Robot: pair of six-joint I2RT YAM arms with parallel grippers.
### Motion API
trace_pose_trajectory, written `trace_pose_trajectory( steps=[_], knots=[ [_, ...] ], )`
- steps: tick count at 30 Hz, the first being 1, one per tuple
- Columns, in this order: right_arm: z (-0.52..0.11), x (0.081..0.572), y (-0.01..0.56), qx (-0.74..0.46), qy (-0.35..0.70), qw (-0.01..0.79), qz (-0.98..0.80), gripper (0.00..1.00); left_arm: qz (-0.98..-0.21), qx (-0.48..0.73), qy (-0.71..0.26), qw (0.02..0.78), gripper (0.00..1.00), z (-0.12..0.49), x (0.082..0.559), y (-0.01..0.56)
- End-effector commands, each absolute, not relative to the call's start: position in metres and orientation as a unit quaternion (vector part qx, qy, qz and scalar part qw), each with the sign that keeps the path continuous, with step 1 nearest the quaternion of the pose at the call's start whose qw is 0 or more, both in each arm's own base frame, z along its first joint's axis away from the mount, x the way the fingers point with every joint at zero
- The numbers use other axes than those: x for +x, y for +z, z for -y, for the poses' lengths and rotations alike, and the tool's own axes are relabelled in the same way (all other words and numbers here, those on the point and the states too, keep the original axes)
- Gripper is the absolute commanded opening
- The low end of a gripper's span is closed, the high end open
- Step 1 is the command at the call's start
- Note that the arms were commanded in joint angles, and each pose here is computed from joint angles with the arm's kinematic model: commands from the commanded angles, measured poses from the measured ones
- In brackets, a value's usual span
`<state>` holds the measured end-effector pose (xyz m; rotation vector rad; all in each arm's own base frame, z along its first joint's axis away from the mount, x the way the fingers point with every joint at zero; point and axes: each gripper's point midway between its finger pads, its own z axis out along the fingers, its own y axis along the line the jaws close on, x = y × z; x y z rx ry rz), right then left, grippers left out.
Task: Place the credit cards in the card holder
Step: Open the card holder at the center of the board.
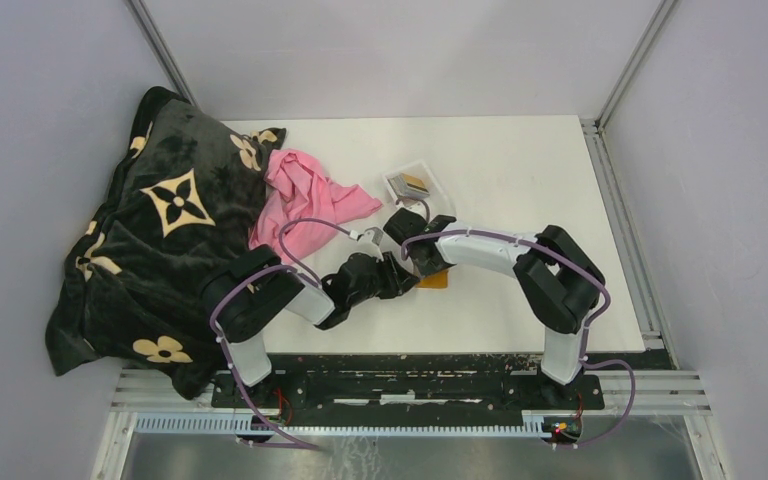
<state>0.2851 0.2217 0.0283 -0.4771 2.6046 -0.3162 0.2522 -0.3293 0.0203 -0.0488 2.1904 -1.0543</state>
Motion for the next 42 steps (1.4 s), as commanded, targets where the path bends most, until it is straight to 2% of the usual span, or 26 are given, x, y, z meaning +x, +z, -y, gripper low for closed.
trace_pose_trajectory(
  steps=[1, 7, 11, 26, 34, 42],
  knots=[
    [-0.211, 0.290, 0.004, -0.158, -0.111, 0.222, -0.956, 0.49, -0.916, -0.022, -0.306, 0.257, 0.39, 0.288, 0.209, -0.055],
    [-0.207, 0.295, -0.003, -0.158, -0.090, 0.207, -0.961, 0.48, -0.920, -0.018, -0.301, 0.252, 0.39, 0.290, 0.209, -0.060],
    [-0.207, 0.288, -0.011, -0.162, -0.074, 0.188, -0.966, 0.43, -0.919, -0.009, -0.295, 0.260, 0.40, 0.294, 0.216, -0.057],
    [-0.194, 0.278, -0.013, -0.148, -0.032, 0.161, -0.975, 0.30, -0.918, 0.020, -0.236, 0.318, 0.55, 0.308, 0.268, -0.037],
    [-0.203, 0.281, -0.004, -0.139, 0.003, 0.164, -0.977, 0.27, -0.921, 0.019, -0.212, 0.327, 0.57, 0.308, 0.286, -0.037],
    [-0.208, 0.286, 0.004, -0.124, 0.029, 0.164, -0.978, 0.25, -0.939, 0.031, -0.184, 0.289, 0.55, 0.308, 0.286, -0.070]
  ],
)
